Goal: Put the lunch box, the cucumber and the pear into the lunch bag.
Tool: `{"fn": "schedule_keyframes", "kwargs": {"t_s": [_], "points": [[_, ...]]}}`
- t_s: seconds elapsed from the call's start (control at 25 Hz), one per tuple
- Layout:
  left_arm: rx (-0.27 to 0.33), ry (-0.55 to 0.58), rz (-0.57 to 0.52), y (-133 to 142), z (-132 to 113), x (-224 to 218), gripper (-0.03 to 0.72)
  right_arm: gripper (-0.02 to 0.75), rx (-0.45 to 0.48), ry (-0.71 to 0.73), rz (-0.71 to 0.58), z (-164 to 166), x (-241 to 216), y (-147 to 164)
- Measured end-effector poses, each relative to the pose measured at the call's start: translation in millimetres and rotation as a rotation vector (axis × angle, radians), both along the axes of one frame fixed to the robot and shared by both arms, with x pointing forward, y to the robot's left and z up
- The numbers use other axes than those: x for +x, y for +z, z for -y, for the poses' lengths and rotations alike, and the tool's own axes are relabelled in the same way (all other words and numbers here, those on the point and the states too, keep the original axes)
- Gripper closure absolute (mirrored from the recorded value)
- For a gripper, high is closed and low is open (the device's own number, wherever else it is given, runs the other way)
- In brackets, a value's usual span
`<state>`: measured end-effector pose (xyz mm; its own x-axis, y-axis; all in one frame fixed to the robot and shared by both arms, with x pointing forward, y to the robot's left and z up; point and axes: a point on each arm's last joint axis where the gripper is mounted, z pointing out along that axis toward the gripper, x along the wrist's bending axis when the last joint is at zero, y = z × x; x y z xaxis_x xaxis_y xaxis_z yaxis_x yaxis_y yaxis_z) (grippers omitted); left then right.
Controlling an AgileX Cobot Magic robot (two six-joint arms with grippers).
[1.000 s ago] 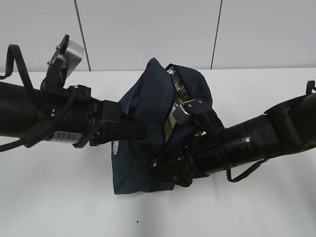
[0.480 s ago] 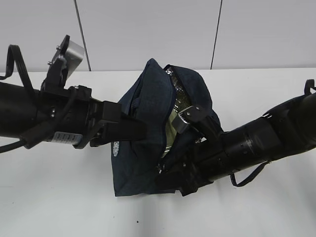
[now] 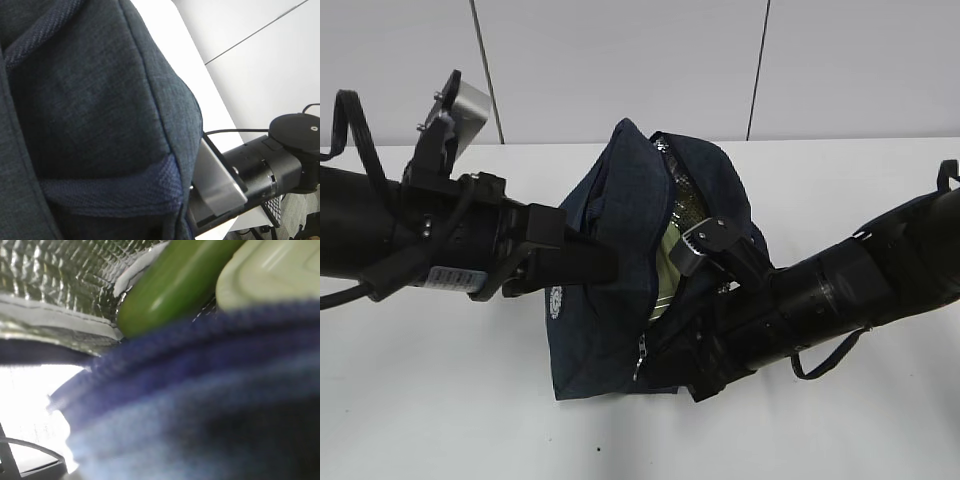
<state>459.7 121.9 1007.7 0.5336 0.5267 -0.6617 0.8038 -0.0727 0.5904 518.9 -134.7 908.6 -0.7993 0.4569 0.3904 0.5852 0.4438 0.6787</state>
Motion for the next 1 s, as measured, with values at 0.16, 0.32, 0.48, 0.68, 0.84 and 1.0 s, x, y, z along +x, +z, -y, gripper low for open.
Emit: {"fn": "schedule_keyframes", "kwargs": {"t_s": [0.16,0.32,0.48,0.68,0.84,1.0], "points": [[0.0,0.0,0.0,0.0,0.0,0.0,0.703,0.732,-0.001,-0.001,0.001,0.1,0.1,-0.1],[0.0,0.0,0.0,0.0,0.0,0.0,0.703,0.731,-0.003,0.002,0.001,0.2,-0.1,-0.2],[0.0,0.0,0.0,0.0,0.0,0.0,0.703,0.666,-0.006,0.006,0.002,0.3,-0.3,-0.4],[0.005,-0.004,0.002,-0.3,-0.1,-0.2,0.703,0.459,-0.005,0.014,0.002,0.1,-0.9,-0.3],[0.005,-0.004,0.002,-0.3,-0.1,-0.2,0.703,0.352,-0.006,0.016,0.002,0.1,-1.0,-0.4],[0.005,-0.004,0.002,-0.3,-0.1,-0.2,0.703,0.308,-0.005,0.014,0.001,0.1,-0.9,-0.3]]}}
